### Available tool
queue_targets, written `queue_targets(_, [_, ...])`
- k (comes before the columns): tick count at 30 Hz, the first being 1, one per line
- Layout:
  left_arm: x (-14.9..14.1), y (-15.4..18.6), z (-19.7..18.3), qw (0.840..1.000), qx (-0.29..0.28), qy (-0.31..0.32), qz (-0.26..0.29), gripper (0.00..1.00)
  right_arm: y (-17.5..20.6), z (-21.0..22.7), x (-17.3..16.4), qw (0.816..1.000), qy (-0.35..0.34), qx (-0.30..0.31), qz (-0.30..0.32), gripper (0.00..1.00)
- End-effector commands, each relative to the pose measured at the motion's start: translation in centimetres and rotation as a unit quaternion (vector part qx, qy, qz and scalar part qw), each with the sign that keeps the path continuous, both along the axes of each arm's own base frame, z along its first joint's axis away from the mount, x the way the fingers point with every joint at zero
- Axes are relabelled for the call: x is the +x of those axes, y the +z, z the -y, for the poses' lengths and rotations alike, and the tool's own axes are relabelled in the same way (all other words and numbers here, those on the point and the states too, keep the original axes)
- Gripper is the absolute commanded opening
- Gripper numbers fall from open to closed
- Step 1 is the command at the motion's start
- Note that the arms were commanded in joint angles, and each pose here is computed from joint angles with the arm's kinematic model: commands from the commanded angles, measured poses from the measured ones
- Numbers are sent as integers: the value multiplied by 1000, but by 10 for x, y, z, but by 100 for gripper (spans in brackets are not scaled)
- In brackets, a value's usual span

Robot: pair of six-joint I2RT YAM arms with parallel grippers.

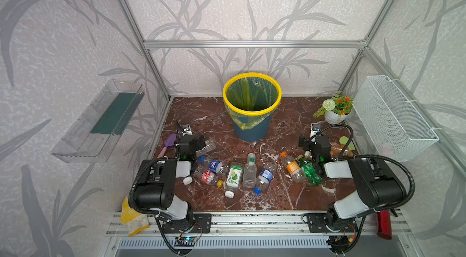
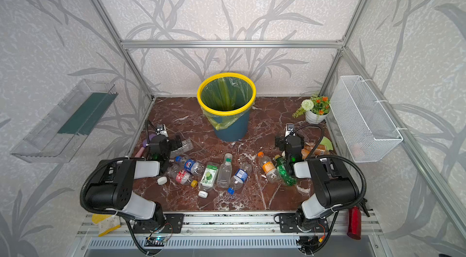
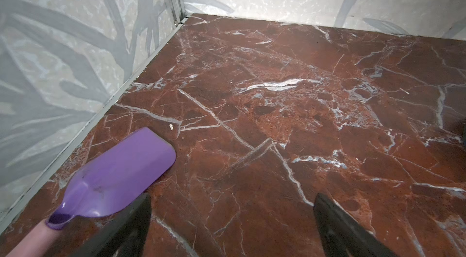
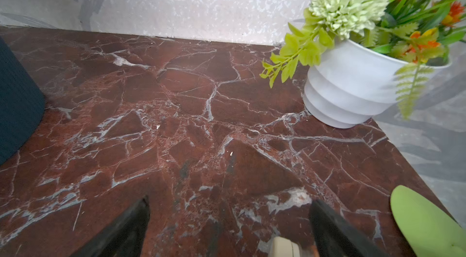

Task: Throw the plastic bottles in the bin
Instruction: Pick up the plastic bottle from the middle-right of the table.

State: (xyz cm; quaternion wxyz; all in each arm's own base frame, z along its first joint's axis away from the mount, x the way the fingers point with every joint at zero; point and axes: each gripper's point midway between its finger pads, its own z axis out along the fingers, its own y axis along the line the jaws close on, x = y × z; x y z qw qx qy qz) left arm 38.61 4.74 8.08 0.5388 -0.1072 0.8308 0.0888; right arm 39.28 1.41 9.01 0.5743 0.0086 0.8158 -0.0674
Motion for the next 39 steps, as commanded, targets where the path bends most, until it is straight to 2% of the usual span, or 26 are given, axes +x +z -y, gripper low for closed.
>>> queue_targets(1, [5, 12, 1, 1000, 6, -4, 15, 99, 5, 1, 2, 1000, -1, 1, 13, 99])
queue_targets(27, [6, 12, 1, 1000, 5, -5, 14, 99, 5, 1, 3, 1000, 1, 4, 12, 100])
queue_targets(28, [6, 12, 0, 1000, 5, -5, 14, 98, 6, 1, 3, 1000, 1, 4, 13, 97])
queue_targets(32, [5, 12, 1, 1000, 5, -5, 15, 74, 8, 0, 3, 1000, 3, 1, 14, 90])
queue_targets(36, [8, 22, 1, 1000, 11, -5, 21, 64, 34, -9, 10, 999, 28, -9, -35, 83])
queue_targets(38, [7, 34, -4, 1000, 7, 12, -11, 62, 50, -11, 8, 999, 26, -1, -40, 82])
queue_targets(39, [8, 45, -10, 999, 10, 28, -18, 57, 58, -10, 5, 999, 18, 10, -42, 82])
